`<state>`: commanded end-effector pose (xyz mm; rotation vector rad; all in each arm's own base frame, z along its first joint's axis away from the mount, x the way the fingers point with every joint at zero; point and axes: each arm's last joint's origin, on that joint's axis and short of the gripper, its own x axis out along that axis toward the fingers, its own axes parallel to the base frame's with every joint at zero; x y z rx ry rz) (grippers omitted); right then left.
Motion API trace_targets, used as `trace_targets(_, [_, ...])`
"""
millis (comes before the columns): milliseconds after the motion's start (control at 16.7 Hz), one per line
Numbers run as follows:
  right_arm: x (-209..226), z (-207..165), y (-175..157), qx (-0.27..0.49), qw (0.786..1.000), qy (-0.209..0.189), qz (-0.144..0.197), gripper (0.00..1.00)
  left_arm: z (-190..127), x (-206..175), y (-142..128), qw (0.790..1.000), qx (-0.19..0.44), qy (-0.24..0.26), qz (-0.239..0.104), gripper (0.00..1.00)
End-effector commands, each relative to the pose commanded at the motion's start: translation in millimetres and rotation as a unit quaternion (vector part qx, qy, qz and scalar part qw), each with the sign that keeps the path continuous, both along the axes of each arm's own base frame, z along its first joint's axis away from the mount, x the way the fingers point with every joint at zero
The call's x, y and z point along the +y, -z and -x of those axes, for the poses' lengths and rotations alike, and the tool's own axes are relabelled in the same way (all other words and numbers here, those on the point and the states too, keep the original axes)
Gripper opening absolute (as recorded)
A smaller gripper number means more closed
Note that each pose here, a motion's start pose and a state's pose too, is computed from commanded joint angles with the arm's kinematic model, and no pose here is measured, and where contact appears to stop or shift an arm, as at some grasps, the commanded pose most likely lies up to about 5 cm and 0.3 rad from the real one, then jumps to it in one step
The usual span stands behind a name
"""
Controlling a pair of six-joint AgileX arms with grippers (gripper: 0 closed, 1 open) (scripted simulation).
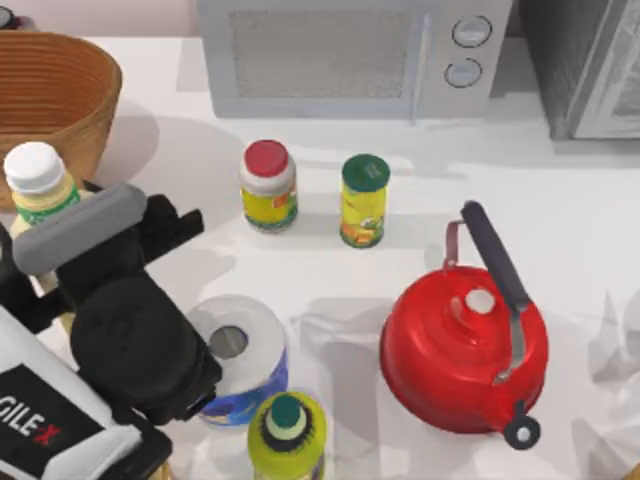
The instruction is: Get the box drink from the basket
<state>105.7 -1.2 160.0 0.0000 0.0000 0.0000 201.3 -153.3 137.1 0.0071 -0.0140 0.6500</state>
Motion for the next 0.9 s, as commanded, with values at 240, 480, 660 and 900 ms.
trace_targets(240, [0.0,0.0,0.0,0.000,1.000,0.000,0.000,1.00,0.0,0.0,0.0,1.000,0.000,0.000,0.000,0.60])
trace_targets(480, [0.0,0.0,0.0,0.000,1.000,0.000,0.000,1.00,0.0,0.0,0.0,1.000,0.000,0.000,0.000,0.90])
trace_targets(660, [0.0,0.0,0.0,0.000,1.000,0.000,0.000,1.00,0.0,0.0,0.0,1.000,0.000,0.000,0.000,1.00])
trace_targets(900, [0.0,0.0,0.0,0.000,1.000,0.000,0.000,1.00,0.0,0.0,0.0,1.000,0.000,0.000,0.000,1.00])
